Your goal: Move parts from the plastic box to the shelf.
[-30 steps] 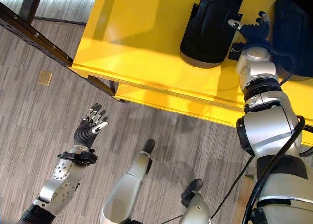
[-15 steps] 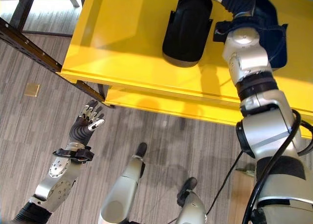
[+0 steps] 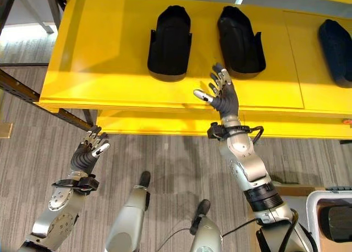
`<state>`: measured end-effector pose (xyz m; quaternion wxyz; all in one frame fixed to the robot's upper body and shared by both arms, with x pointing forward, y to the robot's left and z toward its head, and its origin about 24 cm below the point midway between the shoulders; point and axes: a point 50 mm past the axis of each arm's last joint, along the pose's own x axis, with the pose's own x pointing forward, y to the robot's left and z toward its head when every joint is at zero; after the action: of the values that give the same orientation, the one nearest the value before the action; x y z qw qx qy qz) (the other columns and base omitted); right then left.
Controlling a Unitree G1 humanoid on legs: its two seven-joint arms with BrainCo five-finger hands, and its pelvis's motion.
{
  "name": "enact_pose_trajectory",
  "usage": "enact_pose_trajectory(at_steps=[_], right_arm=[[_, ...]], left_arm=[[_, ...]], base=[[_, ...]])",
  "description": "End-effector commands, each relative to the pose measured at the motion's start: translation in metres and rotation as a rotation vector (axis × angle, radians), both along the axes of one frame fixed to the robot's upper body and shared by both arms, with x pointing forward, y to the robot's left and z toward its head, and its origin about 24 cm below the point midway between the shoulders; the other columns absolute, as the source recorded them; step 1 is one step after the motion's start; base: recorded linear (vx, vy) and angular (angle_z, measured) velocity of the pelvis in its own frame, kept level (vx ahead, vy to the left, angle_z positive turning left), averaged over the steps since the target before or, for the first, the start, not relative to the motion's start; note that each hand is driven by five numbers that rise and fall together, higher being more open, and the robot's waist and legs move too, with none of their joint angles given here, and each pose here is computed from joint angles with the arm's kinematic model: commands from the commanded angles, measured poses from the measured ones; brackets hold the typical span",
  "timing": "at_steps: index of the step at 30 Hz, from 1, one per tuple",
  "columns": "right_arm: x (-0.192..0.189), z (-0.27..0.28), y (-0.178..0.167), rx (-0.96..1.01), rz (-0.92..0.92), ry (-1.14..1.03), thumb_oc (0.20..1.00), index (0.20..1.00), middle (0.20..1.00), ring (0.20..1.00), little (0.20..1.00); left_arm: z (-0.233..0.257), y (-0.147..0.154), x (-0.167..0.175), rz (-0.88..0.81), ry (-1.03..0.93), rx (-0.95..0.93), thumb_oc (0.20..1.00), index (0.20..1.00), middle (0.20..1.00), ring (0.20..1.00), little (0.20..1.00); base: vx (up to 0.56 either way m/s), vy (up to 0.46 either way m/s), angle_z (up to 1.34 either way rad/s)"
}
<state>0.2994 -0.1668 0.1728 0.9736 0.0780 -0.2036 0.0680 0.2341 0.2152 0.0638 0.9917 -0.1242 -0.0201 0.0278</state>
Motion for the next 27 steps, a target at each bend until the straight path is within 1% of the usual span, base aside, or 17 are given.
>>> enact_pose_trajectory(at_steps=[1,2,5,6,7,8,10,11,12,13,15,16,18,19,23,26,27], right_arm=[[-0.005,0.033,-0.005,0.069,0.070,-0.171,1.000,1.000,1.000,1.000,1.000],[-0.005,0.033,-0.005,0.069,0.070,-0.171,1.000,1.000,1.000,1.000,1.000],[-0.021,0.007,-0.009,0.105,0.081,-0.115,1.000,1.000,1.000,1.000,1.000],[-0.032,-0.005,-0.012,0.083,0.078,-0.093,1.000,1.000,1.000,1.000,1.000],[-0.032,-0.005,-0.012,0.082,0.077,-0.092,1.000,1.000,1.000,1.000,1.000],[-0.044,-0.018,-0.019,0.082,0.062,-0.065,1.000,1.000,1.000,1.000,1.000],[-0.048,-0.028,-0.021,0.095,0.062,-0.031,1.000,1.000,1.000,1.000,1.000],[-0.061,-0.044,-0.029,0.095,0.045,0.027,1.000,1.000,1.000,1.000,1.000],[-0.061,-0.044,-0.029,0.095,0.045,0.027,1.000,1.000,1.000,1.000,1.000],[-0.068,-0.057,-0.034,0.122,0.034,0.076,1.000,1.000,1.000,1.000,1.000],[-0.074,-0.064,-0.039,0.120,0.027,0.104,1.000,1.000,1.000,1.000,1.000],[-0.079,-0.066,-0.045,0.121,0.014,0.113,1.000,1.000,1.000,1.000,1.000],[-0.084,-0.069,-0.052,0.125,-0.001,0.121,1.000,1.000,1.000,1.000,1.000],[-0.088,-0.070,-0.058,0.137,-0.021,0.122,1.000,1.000,1.000,1.000,1.000],[-0.094,-0.072,-0.065,0.159,-0.049,0.128,1.000,1.000,1.000,1.000,1.000],[-0.094,-0.073,-0.068,0.169,-0.069,0.130,1.000,1.000,1.000,1.000,1.000],[-0.096,-0.075,-0.069,0.189,-0.079,0.134,1.000,1.000,1.000,1.000,1.000]], left_arm=[[0.012,0.004,-0.004,-0.015,-0.067,0.058,1.000,1.000,1.000,1.000,1.000],[0.012,0.004,-0.004,-0.016,-0.067,0.058,1.000,1.000,1.000,1.000,1.000],[0.011,0.009,-0.005,0.012,-0.069,0.114,1.000,1.000,1.000,1.000,1.000],[0.013,0.014,-0.006,0.038,-0.082,0.173,1.000,1.000,1.000,1.000,1.000],[0.013,0.014,-0.006,0.038,-0.081,0.173,1.000,1.000,1.000,1.000,1.000],[0.016,0.021,-0.008,0.070,-0.100,0.237,1.000,1.000,1.000,1.000,1.000],[0.015,0.023,-0.009,0.071,-0.100,0.256,1.000,1.000,1.000,1.000,1.000],[0.014,0.028,-0.012,0.098,-0.102,0.314,1.000,1.000,1.000,1.000,1.000],[0.014,0.028,-0.012,0.098,-0.101,0.314,1.000,1.000,1.000,1.000,1.000],[0.020,0.035,-0.012,0.130,-0.125,0.424,1.000,1.000,1.000,1.000,1.000],[0.027,0.041,-0.011,0.174,-0.152,0.537,1.000,1.000,1.000,1.000,1.000],[0.040,0.048,-0.010,0.227,-0.199,0.704,1.000,1.000,1.000,1.000,1.000],[0.048,0.053,-0.008,0.268,-0.230,0.849,1.000,1.000,1.000,1.000,1.000],[0.062,0.055,-0.005,0.297,-0.288,1.019,1.000,1.000,1.000,1.000,1.000],[0.072,0.051,0.000,0.312,-0.348,1.146,1.000,1.000,1.000,1.000,1.000],[0.071,0.051,0.004,0.319,-0.348,1.190,1.000,1.000,1.000,1.000,1.000],[0.072,0.052,0.005,0.334,-0.350,1.247,1.000,1.000,1.000,1.000,1.000]], base=[[0.01,-0.010,-0.11],[0.02,-0.017,-0.10],[0.02,-0.018,-0.06],[0.04,-0.031,-0.04],[0.07,-0.028,-0.10],[0.05,-0.019,-0.23],[0.06,-0.009,-0.24],[0.05,0.016,-0.17],[0.09,0.029,-0.36],[0.05,0.022,-0.48],[0.07,0.019,-0.66],[0.05,0.014,-0.70],[0.03,0.021,-0.82],[0.01,0.017,-0.80],[0.00,0.008,-0.26],[-0.01,0.006,-0.07],[-0.01,-0.001,-0.05]])
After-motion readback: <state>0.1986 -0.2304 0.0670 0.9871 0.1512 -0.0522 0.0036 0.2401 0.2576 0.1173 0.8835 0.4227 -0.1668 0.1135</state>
